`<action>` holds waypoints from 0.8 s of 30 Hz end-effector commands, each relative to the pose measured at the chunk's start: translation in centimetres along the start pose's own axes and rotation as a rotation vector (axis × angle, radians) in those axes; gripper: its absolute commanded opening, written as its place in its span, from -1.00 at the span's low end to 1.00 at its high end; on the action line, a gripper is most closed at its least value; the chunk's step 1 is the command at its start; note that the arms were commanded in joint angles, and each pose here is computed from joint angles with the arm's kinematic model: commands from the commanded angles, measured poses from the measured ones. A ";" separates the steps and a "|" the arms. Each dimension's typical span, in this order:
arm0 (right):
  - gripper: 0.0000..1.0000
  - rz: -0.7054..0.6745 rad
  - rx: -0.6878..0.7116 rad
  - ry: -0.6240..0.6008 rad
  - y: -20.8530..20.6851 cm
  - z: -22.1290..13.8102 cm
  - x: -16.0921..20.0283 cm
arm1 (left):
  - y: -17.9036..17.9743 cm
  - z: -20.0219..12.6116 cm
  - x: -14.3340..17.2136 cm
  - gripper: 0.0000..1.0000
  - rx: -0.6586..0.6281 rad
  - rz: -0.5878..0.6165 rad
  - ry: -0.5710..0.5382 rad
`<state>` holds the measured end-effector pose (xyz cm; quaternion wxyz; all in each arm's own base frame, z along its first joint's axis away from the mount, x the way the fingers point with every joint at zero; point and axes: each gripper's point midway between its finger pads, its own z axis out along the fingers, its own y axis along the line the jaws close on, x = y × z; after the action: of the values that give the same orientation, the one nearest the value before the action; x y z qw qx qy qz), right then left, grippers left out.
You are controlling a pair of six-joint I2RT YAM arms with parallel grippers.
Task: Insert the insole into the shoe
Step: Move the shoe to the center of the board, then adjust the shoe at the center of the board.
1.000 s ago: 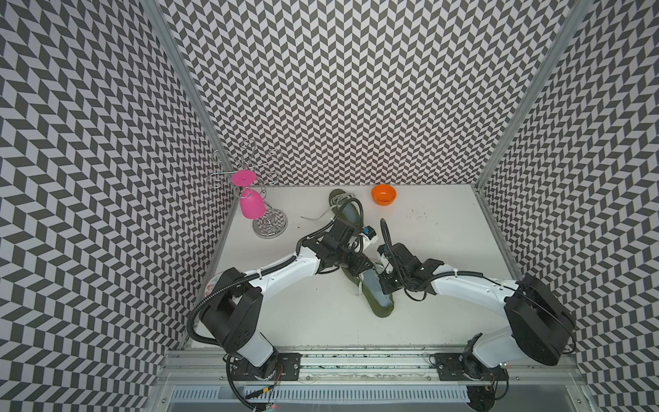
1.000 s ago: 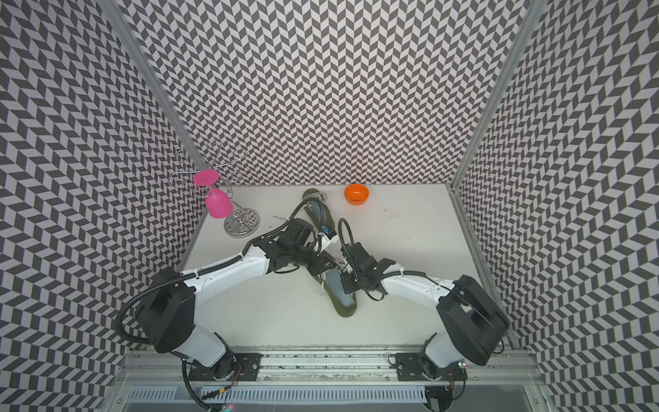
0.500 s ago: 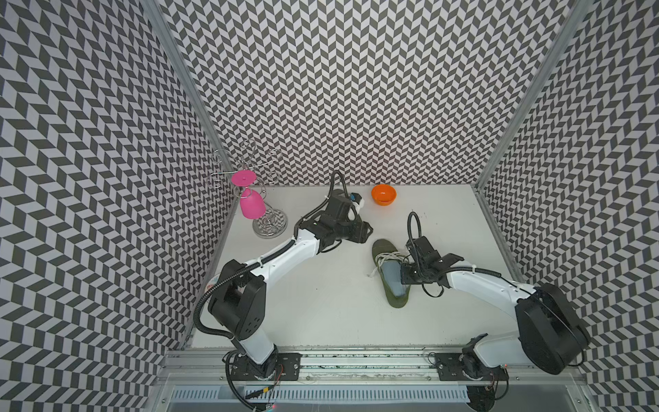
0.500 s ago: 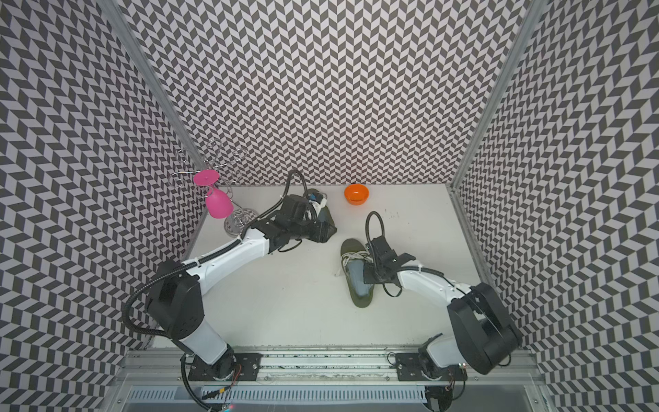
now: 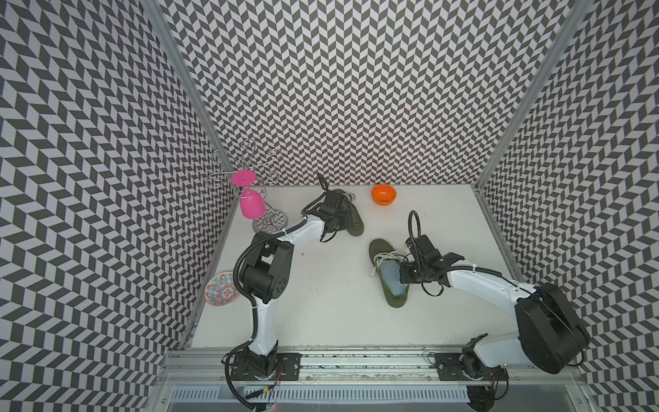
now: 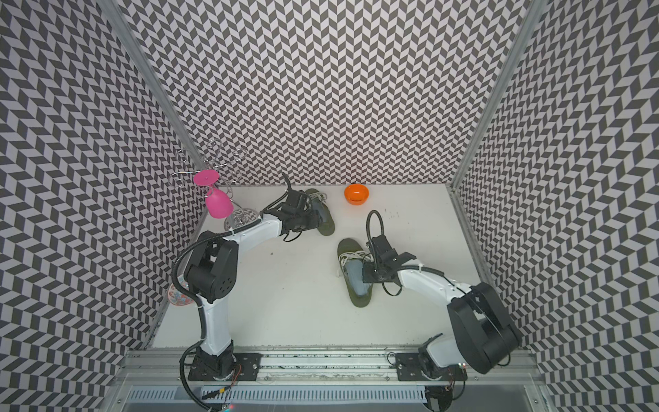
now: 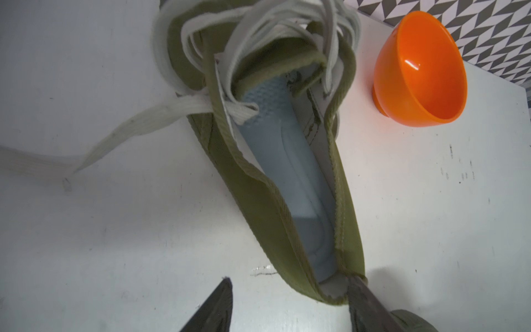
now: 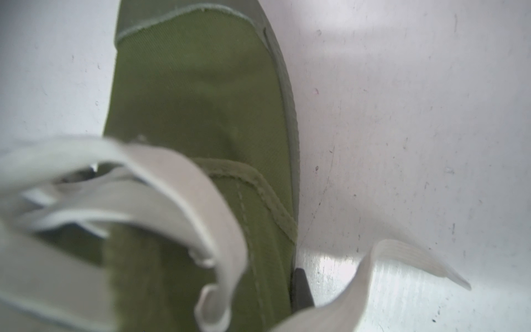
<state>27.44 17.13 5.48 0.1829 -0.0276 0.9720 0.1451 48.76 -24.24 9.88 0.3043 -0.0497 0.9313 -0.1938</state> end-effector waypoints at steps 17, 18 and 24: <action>-1.00 -0.015 -0.089 -0.132 2.9 -1.3 -4.9 | 4.2 1.2 -3.6 -0.89 -0.169 0.094 -0.084; -1.00 -0.014 -0.086 -0.135 2.9 -1.3 -5.0 | 4.7 0.5 -3.5 -0.89 -0.176 0.094 -0.089; -1.00 0.007 -0.097 -0.148 3.8 -0.5 -6.8 | 6.4 -2.2 -2.0 -0.95 -0.141 0.145 -0.061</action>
<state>29.77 18.71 6.71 0.1970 -0.0302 0.9668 0.1597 49.54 -18.31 8.10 0.3234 -0.0305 0.9397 -0.1067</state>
